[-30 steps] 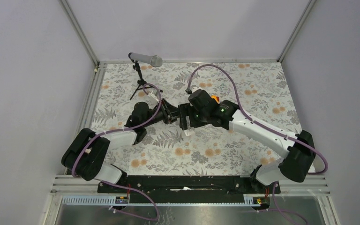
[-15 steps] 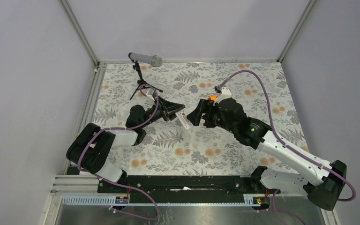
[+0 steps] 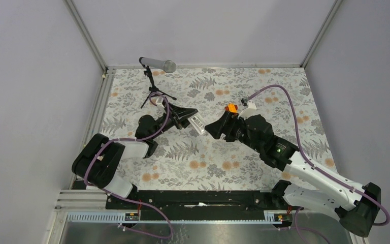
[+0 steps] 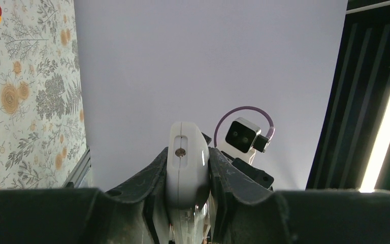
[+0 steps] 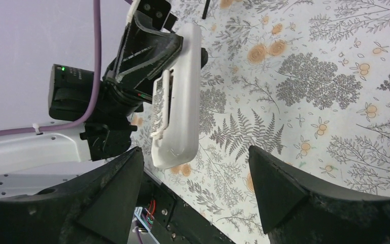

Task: Load the batteries into the remote control
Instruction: Load the battery cover into the remote control.

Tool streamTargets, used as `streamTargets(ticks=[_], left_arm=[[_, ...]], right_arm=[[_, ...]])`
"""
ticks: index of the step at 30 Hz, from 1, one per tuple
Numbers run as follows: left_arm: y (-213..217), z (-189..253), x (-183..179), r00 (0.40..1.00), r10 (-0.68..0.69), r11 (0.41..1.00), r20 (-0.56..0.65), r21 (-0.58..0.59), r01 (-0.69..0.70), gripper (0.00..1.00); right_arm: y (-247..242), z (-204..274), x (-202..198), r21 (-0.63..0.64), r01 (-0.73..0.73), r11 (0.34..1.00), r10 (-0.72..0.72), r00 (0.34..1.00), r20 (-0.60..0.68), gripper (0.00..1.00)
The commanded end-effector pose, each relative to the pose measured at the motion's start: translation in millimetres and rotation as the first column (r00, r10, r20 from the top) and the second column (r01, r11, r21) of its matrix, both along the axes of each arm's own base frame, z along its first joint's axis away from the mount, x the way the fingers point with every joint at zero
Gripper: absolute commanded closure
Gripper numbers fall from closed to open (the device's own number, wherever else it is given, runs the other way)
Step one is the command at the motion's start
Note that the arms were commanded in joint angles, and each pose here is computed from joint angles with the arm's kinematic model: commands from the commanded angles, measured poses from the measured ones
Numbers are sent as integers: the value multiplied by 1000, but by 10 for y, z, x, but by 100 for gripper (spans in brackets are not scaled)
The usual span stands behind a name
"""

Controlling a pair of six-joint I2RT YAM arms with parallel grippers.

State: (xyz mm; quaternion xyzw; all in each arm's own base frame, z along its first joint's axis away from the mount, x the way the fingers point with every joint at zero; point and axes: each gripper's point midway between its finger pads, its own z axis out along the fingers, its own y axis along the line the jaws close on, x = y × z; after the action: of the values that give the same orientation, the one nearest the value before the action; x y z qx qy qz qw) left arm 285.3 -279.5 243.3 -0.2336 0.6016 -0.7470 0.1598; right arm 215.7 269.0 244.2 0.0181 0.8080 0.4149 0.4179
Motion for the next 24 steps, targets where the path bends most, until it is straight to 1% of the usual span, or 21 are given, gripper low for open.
streamTargets(ticks=[1, 4, 8, 12, 17, 20, 24], left_arm=[[56, 252, -37, 995, 19, 999, 101, -47, -15, 100], [26, 224, -54, 992, 4, 1000, 127, -14, -3, 100], [10, 145, -78, 988, 1, 999, 155, 50, -9, 100], [13, 53, -92, 988, 2, 993, 156, 117, -21, 100], [-9, 26, -109, 989, -20, 985, 146, 174, -5, 100], [-26, 2, -114, 989, -37, 976, 141, 216, 6, 100], [-39, -25, -112, 990, -50, 968, 135, 250, 15, 100]], right_arm=[[37, 271, 64, 66, 5, 998, -9, 998, 64, 18], [65, 273, 73, 67, 1, 998, -5, 998, 55, 17], [101, 157, 84, 27, -4, 1000, 3, 1000, 13, 14], [194, 67, 146, -18, -17, 1000, 17, 1000, -18, 12], [333, -90, 146, -82, -97, 992, 94, 995, -32, 10], [432, -102, 88, -75, -167, 983, 166, 986, -27, 10], [472, -108, 95, -82, -187, 979, 186, 982, -19, 9]])
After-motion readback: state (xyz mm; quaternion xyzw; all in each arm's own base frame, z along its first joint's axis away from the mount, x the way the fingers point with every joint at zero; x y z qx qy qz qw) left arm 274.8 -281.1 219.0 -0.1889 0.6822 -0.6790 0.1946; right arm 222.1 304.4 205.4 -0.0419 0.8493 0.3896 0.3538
